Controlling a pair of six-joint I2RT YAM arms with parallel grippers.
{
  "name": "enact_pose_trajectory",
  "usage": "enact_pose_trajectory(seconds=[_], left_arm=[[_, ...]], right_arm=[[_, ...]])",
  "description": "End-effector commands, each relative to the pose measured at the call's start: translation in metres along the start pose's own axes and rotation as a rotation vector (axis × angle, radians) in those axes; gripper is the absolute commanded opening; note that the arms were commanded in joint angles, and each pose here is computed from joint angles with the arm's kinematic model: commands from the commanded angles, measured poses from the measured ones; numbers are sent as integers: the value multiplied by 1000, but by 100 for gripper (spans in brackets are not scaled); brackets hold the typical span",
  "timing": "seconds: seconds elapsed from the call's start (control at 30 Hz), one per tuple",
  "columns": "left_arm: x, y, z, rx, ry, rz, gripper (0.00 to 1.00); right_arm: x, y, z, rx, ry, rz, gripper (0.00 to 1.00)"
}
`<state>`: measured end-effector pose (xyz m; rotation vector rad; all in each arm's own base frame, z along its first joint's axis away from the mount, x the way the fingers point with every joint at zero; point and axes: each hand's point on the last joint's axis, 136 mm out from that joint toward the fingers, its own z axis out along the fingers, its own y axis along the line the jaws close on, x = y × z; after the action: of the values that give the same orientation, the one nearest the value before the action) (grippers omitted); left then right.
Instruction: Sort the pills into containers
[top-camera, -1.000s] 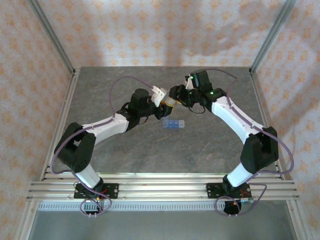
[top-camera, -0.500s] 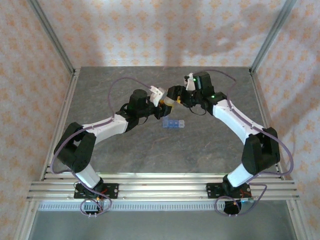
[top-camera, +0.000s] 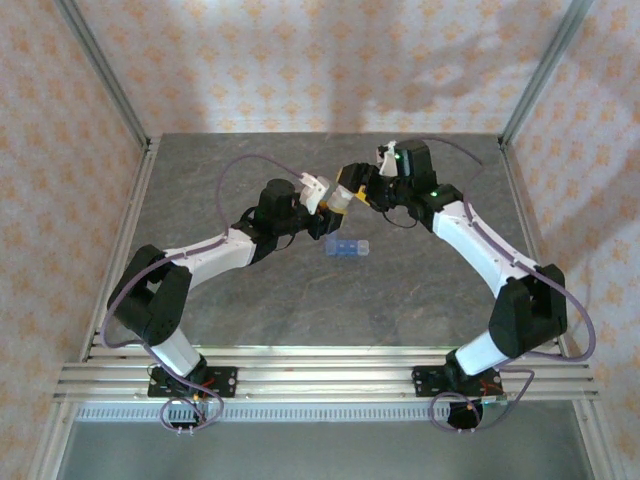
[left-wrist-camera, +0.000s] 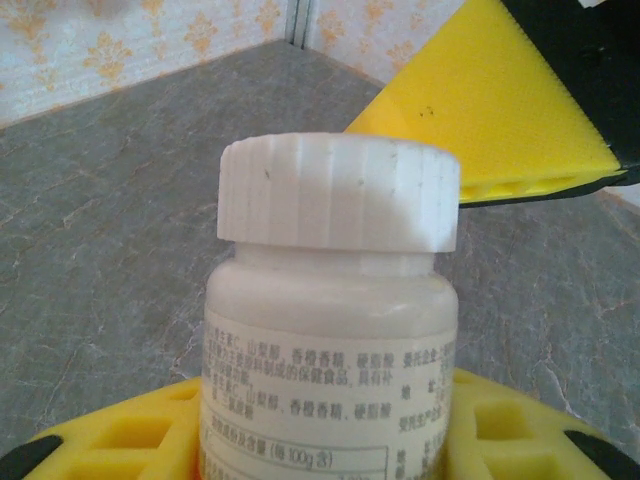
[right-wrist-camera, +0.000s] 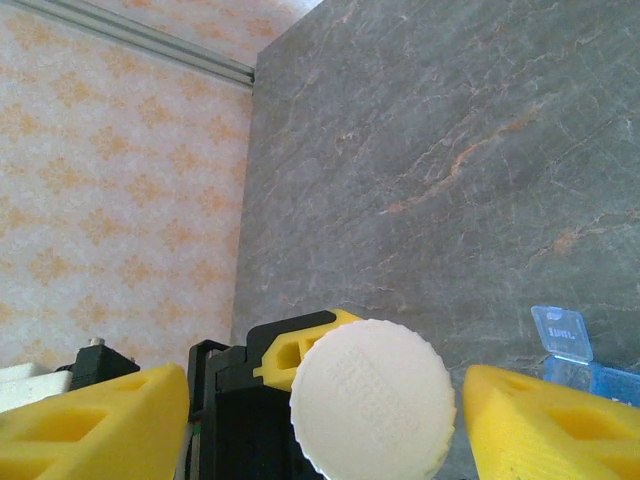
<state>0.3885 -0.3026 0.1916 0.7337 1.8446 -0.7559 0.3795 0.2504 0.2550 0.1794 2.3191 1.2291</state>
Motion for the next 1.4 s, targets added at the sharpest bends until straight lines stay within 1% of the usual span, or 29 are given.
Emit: enact_pose_trajectory(seconds=[0.0, 0.3, 0.6, 0.77, 0.9, 1.03, 1.13, 1.2, 1.27, 1.3, 1.37], left_arm=[[-23, 2, -9, -13, -48, 37, 0], [-25, 1, -9, -9, -56, 33, 0], [-25, 1, -10, -10, -58, 32, 0], [-28, -3, -11, 13, -69, 27, 0], [-35, -11, -17, 64, -96, 8, 0], [-46, -19, -24, 146, -160, -62, 0], [-49, -22, -26, 171, -186, -91, 0], [-50, -22, -26, 173, -191, -97, 0], [-50, -20, -25, 162, -190, -93, 0], [-49, -18, -24, 154, -187, -87, 0], [-45, -13, -22, 125, -168, -80, 0]], right_arm=[[-4, 2, 5, -4, -22, 19, 70], [5, -3, 18, 12, 10, 24, 61], [9, -7, 21, 20, 21, 12, 42], [7, -13, 20, 25, 16, -62, 36], [2, -19, 19, -42, 51, -133, 34], [4, -13, 14, -159, 93, -231, 35], [9, -6, 11, -202, 124, -273, 36], [8, -3, 9, -208, 122, -278, 39], [6, -2, 7, -200, 118, -278, 47], [4, -2, 6, -186, 110, -277, 55], [-2, -2, 2, -155, 82, -261, 67]])
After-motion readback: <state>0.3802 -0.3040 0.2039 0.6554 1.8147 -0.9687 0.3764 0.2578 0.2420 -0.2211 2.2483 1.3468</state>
